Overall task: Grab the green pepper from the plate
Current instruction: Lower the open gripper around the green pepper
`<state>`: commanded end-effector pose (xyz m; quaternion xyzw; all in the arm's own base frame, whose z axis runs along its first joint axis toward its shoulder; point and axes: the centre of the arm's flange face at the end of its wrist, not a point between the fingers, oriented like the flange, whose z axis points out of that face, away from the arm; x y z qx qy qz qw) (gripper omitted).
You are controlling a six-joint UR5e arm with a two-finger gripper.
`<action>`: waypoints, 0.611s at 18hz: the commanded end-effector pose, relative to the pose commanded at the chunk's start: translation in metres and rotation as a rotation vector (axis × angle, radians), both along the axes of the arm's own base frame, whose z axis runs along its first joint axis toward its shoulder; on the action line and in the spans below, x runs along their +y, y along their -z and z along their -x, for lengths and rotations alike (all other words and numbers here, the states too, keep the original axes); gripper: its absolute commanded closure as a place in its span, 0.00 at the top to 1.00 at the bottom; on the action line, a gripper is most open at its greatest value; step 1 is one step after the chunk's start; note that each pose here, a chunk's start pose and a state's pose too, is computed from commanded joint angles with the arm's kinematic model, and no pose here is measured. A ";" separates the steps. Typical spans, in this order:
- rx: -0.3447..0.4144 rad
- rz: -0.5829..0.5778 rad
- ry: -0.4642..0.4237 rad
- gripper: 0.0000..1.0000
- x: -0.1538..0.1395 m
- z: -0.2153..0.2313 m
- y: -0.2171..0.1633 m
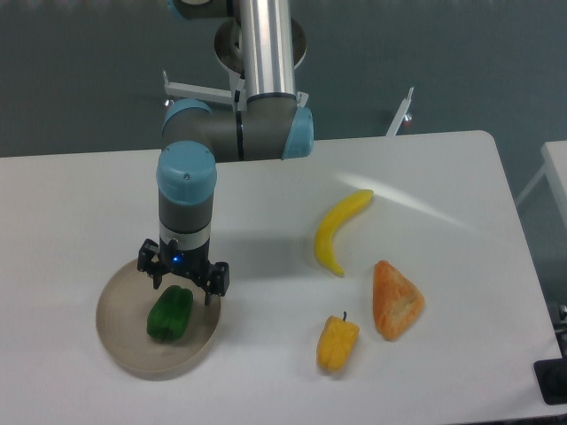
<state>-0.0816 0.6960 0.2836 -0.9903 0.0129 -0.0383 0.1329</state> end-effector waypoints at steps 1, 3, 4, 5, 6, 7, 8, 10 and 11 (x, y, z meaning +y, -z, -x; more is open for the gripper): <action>-0.001 0.004 0.002 1.00 0.001 -0.001 0.003; 0.000 0.000 0.009 1.00 0.003 -0.006 0.006; 0.002 -0.007 0.012 1.00 0.004 -0.007 0.006; 0.003 -0.009 0.012 1.00 0.006 -0.007 0.009; 0.003 -0.009 0.012 1.00 0.009 -0.006 0.011; 0.003 -0.004 0.013 1.00 0.011 -0.006 0.016; 0.004 -0.005 0.015 1.00 0.012 -0.006 0.017; 0.005 -0.008 0.020 1.00 0.014 -0.008 0.016; 0.004 -0.006 0.021 1.00 0.015 -0.009 0.018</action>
